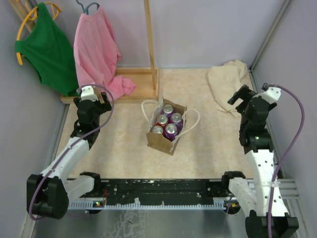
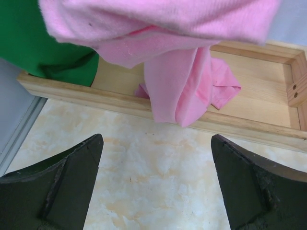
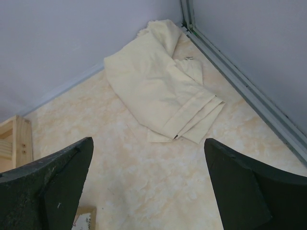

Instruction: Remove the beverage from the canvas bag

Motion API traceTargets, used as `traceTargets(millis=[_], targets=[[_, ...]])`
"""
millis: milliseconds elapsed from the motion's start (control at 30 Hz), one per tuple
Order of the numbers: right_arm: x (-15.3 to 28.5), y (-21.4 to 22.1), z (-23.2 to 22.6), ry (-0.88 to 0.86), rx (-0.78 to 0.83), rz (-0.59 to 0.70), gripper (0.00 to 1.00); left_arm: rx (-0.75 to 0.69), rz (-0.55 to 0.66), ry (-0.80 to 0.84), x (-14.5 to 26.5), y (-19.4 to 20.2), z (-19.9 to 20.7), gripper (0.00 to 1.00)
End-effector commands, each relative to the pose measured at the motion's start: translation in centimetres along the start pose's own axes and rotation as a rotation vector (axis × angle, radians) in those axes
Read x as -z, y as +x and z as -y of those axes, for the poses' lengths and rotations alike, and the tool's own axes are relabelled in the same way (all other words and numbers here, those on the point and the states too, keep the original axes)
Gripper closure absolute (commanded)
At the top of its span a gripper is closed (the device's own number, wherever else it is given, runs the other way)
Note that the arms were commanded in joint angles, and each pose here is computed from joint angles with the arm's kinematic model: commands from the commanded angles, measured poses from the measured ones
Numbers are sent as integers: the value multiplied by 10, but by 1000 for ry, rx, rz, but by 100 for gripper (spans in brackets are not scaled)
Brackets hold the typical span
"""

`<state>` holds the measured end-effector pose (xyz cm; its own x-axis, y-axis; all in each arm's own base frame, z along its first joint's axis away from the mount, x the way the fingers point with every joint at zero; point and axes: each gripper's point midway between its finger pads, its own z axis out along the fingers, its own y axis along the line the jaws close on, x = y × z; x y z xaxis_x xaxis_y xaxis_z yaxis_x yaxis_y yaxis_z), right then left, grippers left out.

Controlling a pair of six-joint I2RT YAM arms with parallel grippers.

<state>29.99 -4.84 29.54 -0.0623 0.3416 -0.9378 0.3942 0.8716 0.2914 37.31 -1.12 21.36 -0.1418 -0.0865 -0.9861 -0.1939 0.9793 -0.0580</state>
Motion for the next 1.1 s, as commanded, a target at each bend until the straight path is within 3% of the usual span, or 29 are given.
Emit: traceTargets(millis=[0,233,367,533,667,867,1067], targets=[[-3,-7,-7,-16,-90,41,1,39,48,-16,8,-17,-3,0],[1,-6,-36,-201,-117,79,1,53,54,-11,16,-29,-4,0],[0,-9,-35,-206,-66,102,1,58,46,45,22,-35,5,0],[-5,-6,-50,-273,53,36,1,59,52,165,34,-48,24,0],[-1,-12,-82,-391,95,-25,1,53,53,200,42,-55,27,0],[30,-26,-153,-478,338,-25,2,45,40,213,51,-52,26,0],[60,1,-211,-654,467,-142,3,57,5,255,54,-41,33,0]])
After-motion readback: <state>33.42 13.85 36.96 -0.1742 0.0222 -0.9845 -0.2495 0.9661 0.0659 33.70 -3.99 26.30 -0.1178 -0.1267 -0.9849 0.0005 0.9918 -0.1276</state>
